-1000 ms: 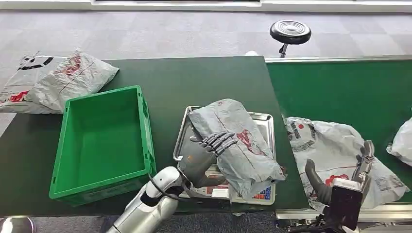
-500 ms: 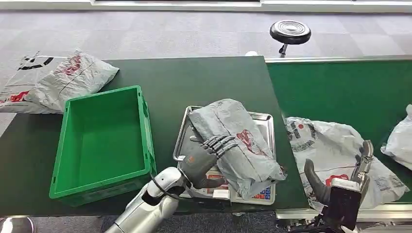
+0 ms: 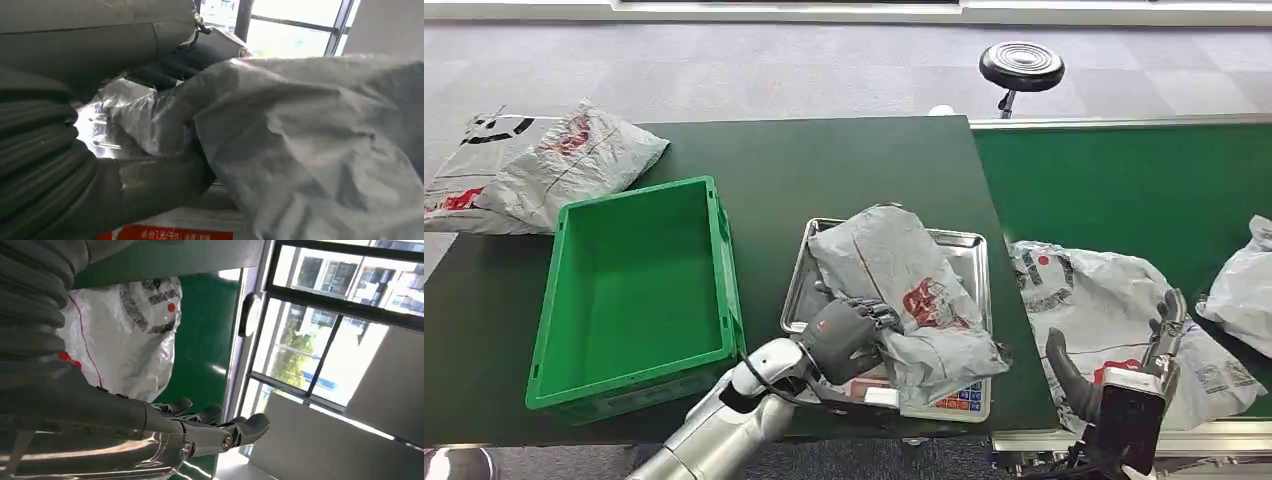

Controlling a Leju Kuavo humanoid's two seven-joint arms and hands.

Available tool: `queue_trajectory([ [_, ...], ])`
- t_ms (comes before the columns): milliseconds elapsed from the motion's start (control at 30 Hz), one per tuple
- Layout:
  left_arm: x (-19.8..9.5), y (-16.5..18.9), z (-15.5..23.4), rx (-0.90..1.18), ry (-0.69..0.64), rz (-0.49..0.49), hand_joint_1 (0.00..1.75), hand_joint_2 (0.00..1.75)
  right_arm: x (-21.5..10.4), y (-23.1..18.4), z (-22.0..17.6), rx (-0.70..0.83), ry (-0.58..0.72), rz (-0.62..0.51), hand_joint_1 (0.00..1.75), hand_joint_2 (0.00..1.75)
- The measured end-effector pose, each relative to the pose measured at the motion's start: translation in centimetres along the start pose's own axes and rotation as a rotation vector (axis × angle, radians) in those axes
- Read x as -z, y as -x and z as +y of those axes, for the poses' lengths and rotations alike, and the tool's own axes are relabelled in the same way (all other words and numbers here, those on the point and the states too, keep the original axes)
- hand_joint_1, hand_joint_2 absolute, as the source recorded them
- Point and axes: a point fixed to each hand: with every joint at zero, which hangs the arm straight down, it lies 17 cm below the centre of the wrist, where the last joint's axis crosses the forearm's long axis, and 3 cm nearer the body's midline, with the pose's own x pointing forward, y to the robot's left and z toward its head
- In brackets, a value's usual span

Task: Moved the parcel from conveyor to table for the left to box.

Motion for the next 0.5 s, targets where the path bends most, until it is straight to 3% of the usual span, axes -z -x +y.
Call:
queue_trajectory([
  [500,0.22,-0.08,0.43,0.007,-0.005,-0.005,1.75,1.75,0.00,0.01,-0.01,0.001,0.001,0.001,0.00,1.75],
])
